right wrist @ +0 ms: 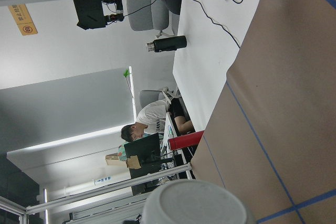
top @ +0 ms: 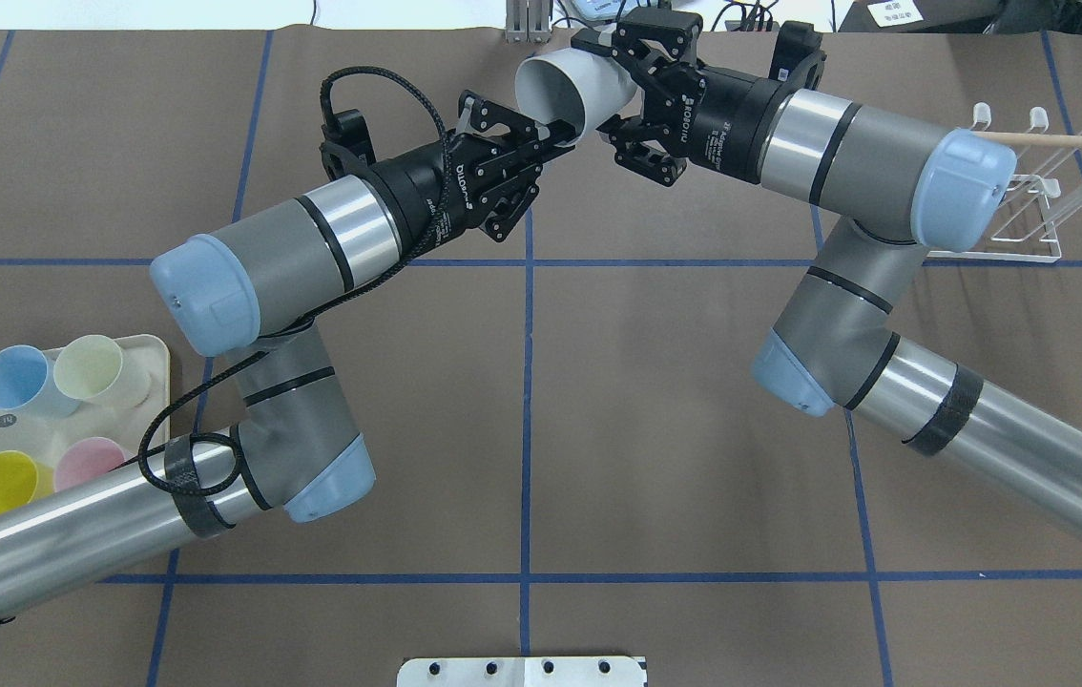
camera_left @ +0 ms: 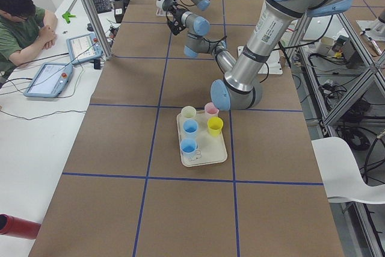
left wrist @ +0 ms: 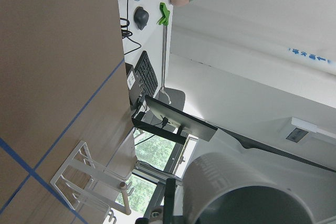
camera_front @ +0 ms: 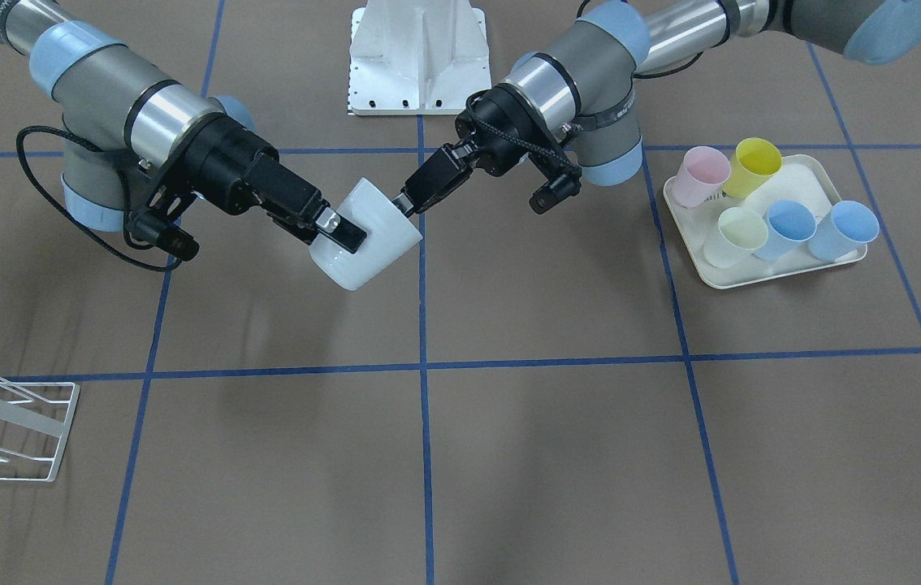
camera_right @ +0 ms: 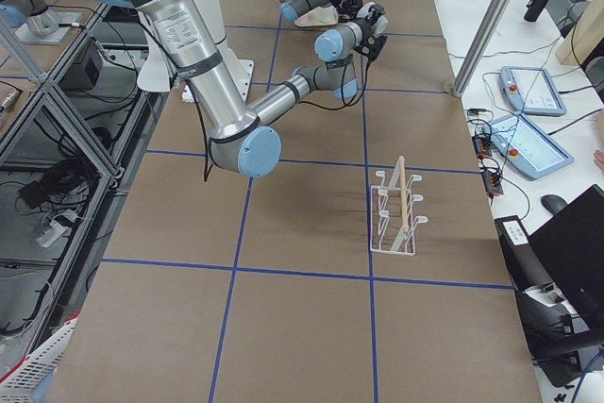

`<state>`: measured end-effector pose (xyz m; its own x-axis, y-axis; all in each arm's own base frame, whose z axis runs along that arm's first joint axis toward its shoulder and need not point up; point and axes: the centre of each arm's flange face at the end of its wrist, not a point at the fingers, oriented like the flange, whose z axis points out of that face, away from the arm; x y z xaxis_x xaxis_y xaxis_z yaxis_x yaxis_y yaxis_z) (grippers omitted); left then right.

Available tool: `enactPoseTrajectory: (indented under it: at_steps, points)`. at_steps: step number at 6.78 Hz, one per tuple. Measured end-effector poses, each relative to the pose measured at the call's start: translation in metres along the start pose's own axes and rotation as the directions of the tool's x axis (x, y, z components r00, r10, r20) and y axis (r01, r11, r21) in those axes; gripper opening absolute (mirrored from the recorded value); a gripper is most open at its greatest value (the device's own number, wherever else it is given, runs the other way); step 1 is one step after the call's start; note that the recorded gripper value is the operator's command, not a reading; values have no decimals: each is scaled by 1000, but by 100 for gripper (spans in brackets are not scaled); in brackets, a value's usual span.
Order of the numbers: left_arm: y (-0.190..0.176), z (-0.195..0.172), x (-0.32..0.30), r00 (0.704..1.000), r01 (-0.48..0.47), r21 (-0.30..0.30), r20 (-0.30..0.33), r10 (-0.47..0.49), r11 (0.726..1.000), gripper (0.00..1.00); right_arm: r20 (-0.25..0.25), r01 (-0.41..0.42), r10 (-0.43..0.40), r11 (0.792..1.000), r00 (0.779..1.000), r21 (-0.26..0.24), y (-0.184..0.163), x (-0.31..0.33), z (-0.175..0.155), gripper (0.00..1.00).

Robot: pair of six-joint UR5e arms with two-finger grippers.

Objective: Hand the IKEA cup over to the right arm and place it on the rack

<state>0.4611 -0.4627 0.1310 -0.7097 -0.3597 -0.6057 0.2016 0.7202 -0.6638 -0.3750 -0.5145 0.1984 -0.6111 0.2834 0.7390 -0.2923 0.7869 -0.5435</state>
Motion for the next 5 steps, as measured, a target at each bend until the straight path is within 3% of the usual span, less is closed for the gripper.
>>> enactPoseTrajectory:
  at_steps: [2,3,4,5]
  points:
    - [-6,-4,9,1000,-22,1,-14,22,1000,100,9,23,-23,999,1000,23,-13,-7,-6,0]
    - [-14,-7,14,999,-31,11,-19,31,999,100,17,77,-78,996,997,51,-28,-17,-13,0]
    - [-30,-16,19,998,-59,32,-19,59,998,100,12,166,-167,982,986,96,-49,-29,-24,0]
    - [-51,-36,24,989,-148,54,3,148,988,100,-27,284,-283,946,959,157,-78,-39,-40,0]
